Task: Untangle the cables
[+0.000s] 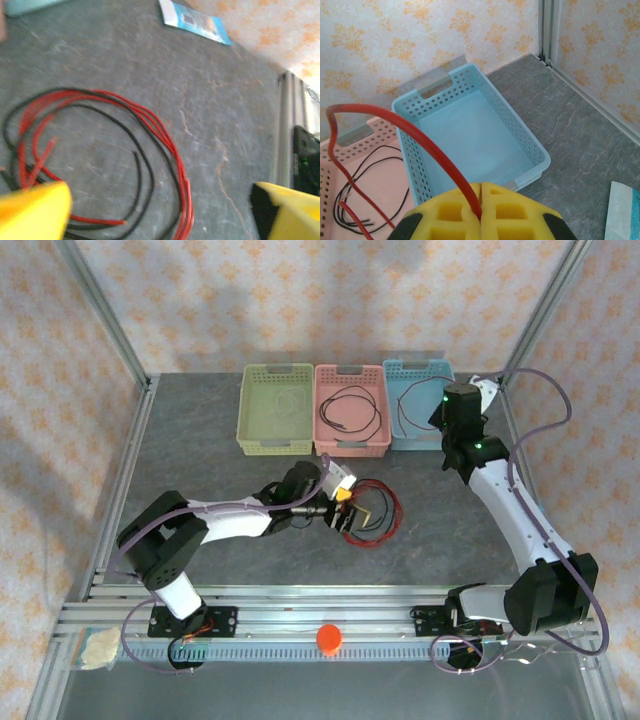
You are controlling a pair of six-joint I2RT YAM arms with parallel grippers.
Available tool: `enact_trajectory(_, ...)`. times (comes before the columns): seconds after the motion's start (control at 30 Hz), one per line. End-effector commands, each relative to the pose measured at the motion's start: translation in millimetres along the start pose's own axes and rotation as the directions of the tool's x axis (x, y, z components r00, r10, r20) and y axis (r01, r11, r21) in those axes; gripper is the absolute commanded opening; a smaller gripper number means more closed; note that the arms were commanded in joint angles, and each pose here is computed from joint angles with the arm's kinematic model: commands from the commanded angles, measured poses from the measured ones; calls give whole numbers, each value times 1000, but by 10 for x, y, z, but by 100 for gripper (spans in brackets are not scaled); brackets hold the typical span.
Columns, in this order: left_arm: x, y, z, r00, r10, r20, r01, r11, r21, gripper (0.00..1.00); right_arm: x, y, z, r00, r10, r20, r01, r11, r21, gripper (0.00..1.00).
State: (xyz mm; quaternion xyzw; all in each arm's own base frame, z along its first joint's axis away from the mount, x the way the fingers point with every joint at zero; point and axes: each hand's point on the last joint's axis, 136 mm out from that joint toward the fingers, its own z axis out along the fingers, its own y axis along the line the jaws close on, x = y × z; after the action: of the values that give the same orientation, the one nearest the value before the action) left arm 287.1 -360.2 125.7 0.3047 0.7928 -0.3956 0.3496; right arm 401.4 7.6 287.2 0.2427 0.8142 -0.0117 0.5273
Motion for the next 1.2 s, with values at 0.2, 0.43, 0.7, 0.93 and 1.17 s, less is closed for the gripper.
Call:
enact_trajectory(0.2, -830, 219, -233, 989, -6, 150, 45, 965, -257, 99, -98, -266, 155, 998, 32, 48, -40, 984, 172, 0)
enact_trajectory(0.43, -1362, 572, -279, 962, -63, 265, 159, 919, -360, 99, -194, -232, 525, 999, 37, 38, -43, 979, 198, 0)
enact_trajectory(0.7, -1700, 1149, -274, 912, -193, 361, 335, 858, -388, 99, -279, -100, 1043, 999, 34, 11, -36, 980, 198, 0)
enact_trajectory(0.93, -1816, 1345, -165, 922, -201, 332, 336, 841, -424, 98, -148, 69, 1612, 998, 35, -61, -23, 981, 194, 0)
enact_trajectory(1.17, -1852, 1419, -37, 925, -207, 319, 322, 873, -367, 99, 244, 265, 2134, 982, 44, -185, -13, 987, 161, 0)
